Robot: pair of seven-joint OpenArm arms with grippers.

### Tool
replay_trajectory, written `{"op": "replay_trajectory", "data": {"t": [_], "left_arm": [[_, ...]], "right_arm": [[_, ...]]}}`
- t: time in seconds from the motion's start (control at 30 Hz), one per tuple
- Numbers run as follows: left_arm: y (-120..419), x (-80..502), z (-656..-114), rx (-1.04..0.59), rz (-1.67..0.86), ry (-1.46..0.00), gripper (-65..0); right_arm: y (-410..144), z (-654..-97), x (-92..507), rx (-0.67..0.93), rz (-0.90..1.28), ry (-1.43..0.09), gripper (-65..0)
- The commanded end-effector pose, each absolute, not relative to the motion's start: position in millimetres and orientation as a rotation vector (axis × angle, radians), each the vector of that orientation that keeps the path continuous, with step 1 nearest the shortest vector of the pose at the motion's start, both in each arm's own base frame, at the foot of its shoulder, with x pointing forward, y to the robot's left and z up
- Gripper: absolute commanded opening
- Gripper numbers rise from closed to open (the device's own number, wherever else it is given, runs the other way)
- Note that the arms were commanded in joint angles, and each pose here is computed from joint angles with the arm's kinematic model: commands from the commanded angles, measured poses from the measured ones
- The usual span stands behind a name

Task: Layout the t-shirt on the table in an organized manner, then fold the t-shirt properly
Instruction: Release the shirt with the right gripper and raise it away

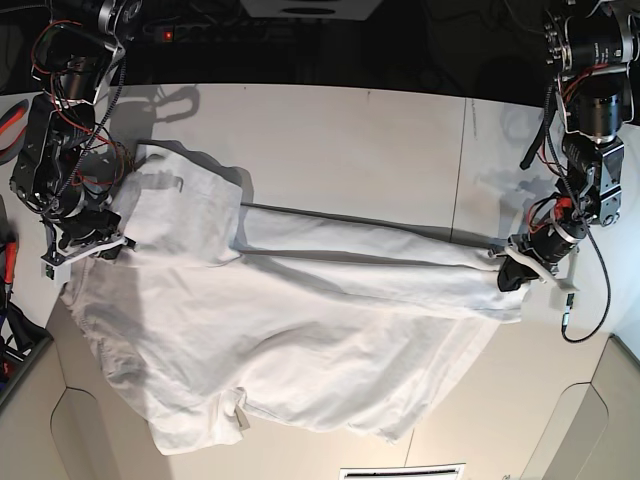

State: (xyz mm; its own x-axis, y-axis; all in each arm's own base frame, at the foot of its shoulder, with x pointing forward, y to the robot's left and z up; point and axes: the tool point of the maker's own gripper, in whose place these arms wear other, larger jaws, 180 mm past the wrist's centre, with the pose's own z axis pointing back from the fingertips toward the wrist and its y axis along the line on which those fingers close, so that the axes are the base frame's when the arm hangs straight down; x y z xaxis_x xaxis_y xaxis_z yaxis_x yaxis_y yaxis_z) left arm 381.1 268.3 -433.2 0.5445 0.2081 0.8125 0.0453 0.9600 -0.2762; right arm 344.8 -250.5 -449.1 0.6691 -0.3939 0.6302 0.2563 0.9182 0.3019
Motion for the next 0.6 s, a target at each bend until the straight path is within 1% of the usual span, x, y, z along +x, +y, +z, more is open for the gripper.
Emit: {"op": "replay_trajectory", "data": {"t": [0.0, 0.13, 0.23, 0.47, 0.57], "left_arm": [[278, 396, -413, -0.272, 0.099, -1.055, -65.0], [277, 398, -411, -0.275, 0.099, -1.056, -65.0], [277, 398, -412, -0.275, 0.098, -1.048, -65.0], [276, 396, -415, -0.276, 0.095, -1.03, -65.0], [276, 396, -415, -0.276, 0.095, -1.03, -65.0]], "right_arm": [[-256, -432, 358, 0.204, -0.364, -0.813, -65.0], [-253, -428, 361, 0.227, -0.37, -0.829, -65.0], [-248, -417, 365, 0.241, -0.316, -0.851, -65.0], [-251, -358, 380, 0.194, -0.232, -0.964, -65.0], [-252, -346, 379, 0.163, -0.199, -0.963, -65.0]]}}
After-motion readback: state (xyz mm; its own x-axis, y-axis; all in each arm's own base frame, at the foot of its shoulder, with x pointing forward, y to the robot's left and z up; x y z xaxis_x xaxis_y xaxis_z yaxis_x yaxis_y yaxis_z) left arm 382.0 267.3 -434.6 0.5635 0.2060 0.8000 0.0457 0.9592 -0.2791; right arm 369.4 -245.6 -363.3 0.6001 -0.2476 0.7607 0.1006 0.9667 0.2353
